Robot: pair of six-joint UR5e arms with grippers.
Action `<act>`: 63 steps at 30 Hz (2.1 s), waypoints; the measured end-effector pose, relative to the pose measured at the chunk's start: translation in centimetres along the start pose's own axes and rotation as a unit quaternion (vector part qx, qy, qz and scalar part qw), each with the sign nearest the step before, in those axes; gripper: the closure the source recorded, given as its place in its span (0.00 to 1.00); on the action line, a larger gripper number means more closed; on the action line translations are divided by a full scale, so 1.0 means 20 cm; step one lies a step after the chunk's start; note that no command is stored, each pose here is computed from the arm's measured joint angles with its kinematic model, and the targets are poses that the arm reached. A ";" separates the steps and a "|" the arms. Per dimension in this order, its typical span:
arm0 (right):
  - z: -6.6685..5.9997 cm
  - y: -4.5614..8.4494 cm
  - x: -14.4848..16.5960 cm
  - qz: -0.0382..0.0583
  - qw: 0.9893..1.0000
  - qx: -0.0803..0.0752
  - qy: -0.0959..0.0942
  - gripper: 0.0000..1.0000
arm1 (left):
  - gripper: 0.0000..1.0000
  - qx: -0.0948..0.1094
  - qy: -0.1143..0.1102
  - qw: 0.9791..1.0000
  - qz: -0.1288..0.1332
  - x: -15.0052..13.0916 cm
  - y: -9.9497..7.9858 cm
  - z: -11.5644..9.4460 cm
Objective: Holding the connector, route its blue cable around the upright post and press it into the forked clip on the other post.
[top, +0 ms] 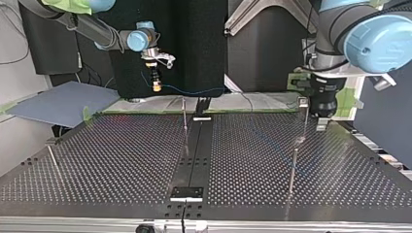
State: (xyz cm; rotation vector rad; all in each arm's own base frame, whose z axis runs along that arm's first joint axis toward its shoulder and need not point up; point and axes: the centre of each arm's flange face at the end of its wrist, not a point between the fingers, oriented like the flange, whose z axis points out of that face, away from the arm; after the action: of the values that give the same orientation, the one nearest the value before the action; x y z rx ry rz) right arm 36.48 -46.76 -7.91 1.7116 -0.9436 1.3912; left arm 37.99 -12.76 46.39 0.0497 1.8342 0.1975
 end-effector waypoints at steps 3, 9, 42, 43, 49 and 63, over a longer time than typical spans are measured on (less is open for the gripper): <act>0.00 0.00 0.00 0.000 1.000 0.001 0.000 1.00 | 0.00 0.012 -0.013 1.000 -0.014 0.00 -0.02 0.00; 0.00 -0.01 0.00 0.000 1.000 0.001 0.000 1.00 | 0.00 0.039 -0.041 0.997 -0.045 0.01 -0.06 -0.04; 0.00 -0.04 0.00 -0.003 1.000 0.006 -0.002 1.00 | 0.00 0.100 -0.092 0.988 -0.072 0.28 -0.39 0.08; -0.01 -0.04 0.00 -0.003 1.000 0.007 -0.002 1.00 | 0.00 0.101 -0.097 0.988 -0.066 0.28 -0.41 0.08; -0.01 -0.05 0.00 -0.003 1.000 0.008 -0.006 1.00 | 0.00 0.101 -0.115 0.987 -0.037 0.28 -0.52 0.11; -0.02 -0.08 0.00 -0.001 1.000 0.014 -0.008 1.00 | 0.00 0.087 -0.157 0.984 0.020 0.29 -0.82 0.19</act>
State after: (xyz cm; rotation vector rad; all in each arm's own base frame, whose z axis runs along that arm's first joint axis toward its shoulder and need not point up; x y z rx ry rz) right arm 37.68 -45.69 -8.02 1.7461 -0.9354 1.3978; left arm 41.15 -27.69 37.23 0.2287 1.5320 0.0532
